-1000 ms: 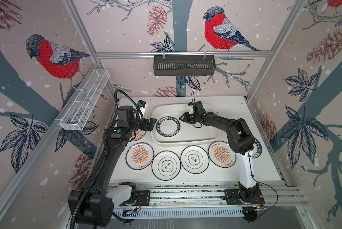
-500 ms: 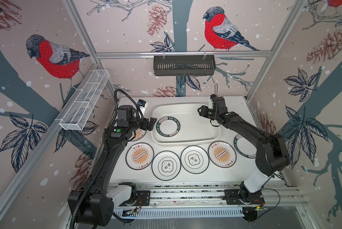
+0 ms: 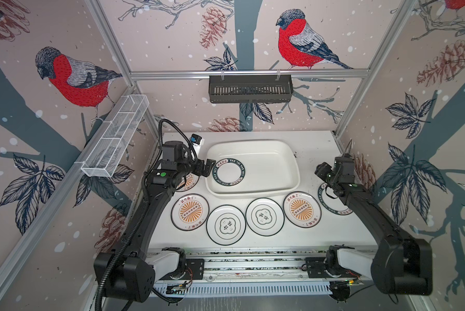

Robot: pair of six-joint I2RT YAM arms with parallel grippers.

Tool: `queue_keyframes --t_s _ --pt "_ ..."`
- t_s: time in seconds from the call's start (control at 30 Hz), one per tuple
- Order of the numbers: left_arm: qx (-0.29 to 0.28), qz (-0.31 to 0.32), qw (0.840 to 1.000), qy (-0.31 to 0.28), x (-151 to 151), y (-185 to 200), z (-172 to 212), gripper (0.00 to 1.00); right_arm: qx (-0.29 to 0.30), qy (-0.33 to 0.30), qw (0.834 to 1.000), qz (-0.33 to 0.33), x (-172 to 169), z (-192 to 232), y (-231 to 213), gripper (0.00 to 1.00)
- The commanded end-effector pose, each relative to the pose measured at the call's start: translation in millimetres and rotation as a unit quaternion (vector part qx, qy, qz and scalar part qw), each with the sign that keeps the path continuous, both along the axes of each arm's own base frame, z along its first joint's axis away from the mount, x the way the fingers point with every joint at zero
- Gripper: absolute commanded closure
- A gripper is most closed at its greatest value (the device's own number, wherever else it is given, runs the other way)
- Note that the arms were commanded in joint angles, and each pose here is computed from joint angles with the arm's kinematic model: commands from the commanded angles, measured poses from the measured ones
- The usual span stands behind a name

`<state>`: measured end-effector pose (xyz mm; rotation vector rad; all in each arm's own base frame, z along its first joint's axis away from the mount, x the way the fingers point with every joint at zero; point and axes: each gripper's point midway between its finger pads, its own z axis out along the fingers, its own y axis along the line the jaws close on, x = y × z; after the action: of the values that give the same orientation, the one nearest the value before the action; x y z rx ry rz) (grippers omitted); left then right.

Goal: Place the plates into the plastic bin on the countertop
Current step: 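Move the right gripper back to the second green-rimmed plate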

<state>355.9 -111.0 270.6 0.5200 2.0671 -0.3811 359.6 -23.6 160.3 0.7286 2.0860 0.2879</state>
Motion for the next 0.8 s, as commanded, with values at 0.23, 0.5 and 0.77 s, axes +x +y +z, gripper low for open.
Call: queue_keyframes --t_s 0.23,0.5,0.77 --pt "-0.005 -0.044 0.999 -0.002 -2 -20 1 0.02 0.010 0.039 0.981 -0.191 -72 -30 -99 0.27" --pt "-0.021 -0.066 0.998 0.000 0 -32 1 0.02 0.064 0.072 0.960 -0.262 -112 -68 -132 0.28" --pt "-0.025 -0.074 0.997 0.007 -2 -36 -2 0.02 0.091 0.093 0.954 -0.269 -128 -94 -133 0.31"
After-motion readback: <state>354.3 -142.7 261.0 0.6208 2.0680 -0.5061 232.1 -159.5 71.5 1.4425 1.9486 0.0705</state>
